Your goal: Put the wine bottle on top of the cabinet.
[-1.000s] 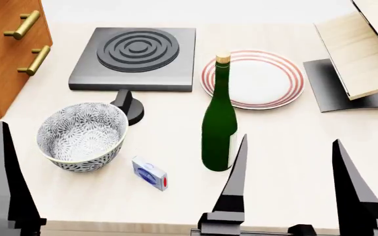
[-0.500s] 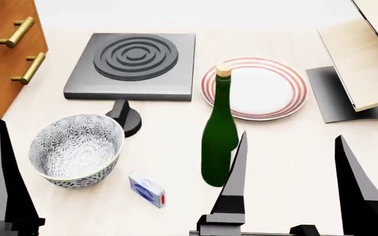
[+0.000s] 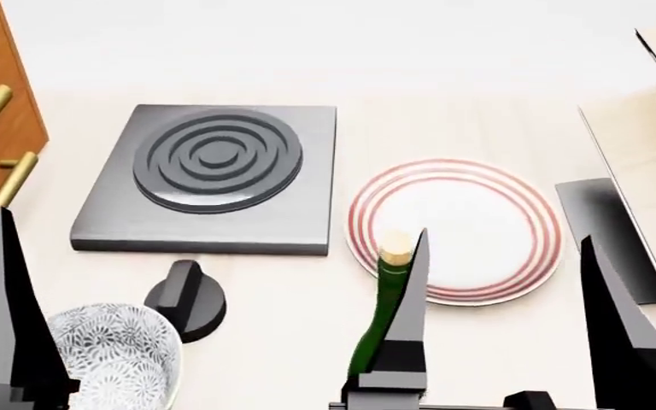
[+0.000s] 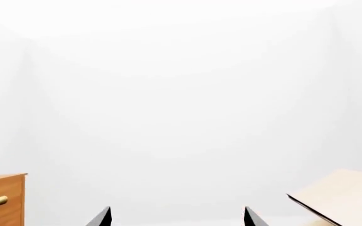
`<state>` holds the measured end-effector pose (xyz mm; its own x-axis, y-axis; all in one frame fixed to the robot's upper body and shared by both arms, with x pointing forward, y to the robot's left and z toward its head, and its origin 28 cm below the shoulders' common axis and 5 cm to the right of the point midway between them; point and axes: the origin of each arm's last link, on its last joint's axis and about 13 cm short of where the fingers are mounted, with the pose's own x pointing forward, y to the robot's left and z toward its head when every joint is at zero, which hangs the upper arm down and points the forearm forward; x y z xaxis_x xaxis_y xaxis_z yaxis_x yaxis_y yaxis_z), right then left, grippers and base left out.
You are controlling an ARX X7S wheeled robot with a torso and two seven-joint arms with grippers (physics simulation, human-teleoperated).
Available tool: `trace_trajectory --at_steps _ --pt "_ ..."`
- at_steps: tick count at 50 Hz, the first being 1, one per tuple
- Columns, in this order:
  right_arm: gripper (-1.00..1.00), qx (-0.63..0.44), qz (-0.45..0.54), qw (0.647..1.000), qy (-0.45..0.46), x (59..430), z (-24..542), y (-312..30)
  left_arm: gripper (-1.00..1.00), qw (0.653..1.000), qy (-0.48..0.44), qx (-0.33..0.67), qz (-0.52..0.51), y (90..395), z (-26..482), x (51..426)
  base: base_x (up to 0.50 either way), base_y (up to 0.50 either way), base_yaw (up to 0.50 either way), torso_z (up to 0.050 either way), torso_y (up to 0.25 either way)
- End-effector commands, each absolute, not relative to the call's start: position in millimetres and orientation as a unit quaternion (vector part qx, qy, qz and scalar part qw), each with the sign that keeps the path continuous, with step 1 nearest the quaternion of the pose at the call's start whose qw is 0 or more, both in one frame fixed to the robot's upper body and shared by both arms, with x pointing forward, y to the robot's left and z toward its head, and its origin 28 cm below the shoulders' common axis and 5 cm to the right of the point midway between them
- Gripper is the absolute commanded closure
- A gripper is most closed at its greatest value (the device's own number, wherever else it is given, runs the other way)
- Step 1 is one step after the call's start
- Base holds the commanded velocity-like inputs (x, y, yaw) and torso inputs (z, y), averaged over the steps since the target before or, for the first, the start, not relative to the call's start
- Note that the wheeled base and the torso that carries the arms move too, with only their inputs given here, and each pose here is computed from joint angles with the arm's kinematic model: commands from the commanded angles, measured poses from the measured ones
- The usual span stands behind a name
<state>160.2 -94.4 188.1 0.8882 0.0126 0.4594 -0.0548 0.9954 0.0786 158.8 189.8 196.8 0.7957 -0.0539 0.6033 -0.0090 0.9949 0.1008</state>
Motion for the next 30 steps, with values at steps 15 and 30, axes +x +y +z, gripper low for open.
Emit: trace_trajectory --at_steps 15,30 --pt "-1.0 0.052 0.013 0.967 -0.249 161.0 188.5 -96.1 -1.0 0.944 -0.326 0.042 -0.017 192.1 198.0 158.5 0.06 0.0 0.0 0.0 0.001" --pt "-1.0 0.03 0.02 0.967 -0.252 161.1 187.6 -95.5 -1.0 0.944 -0.326 0.042 -0.017 191.5 198.0 158.6 0.0 0.2 0.0 0.0 0.0"
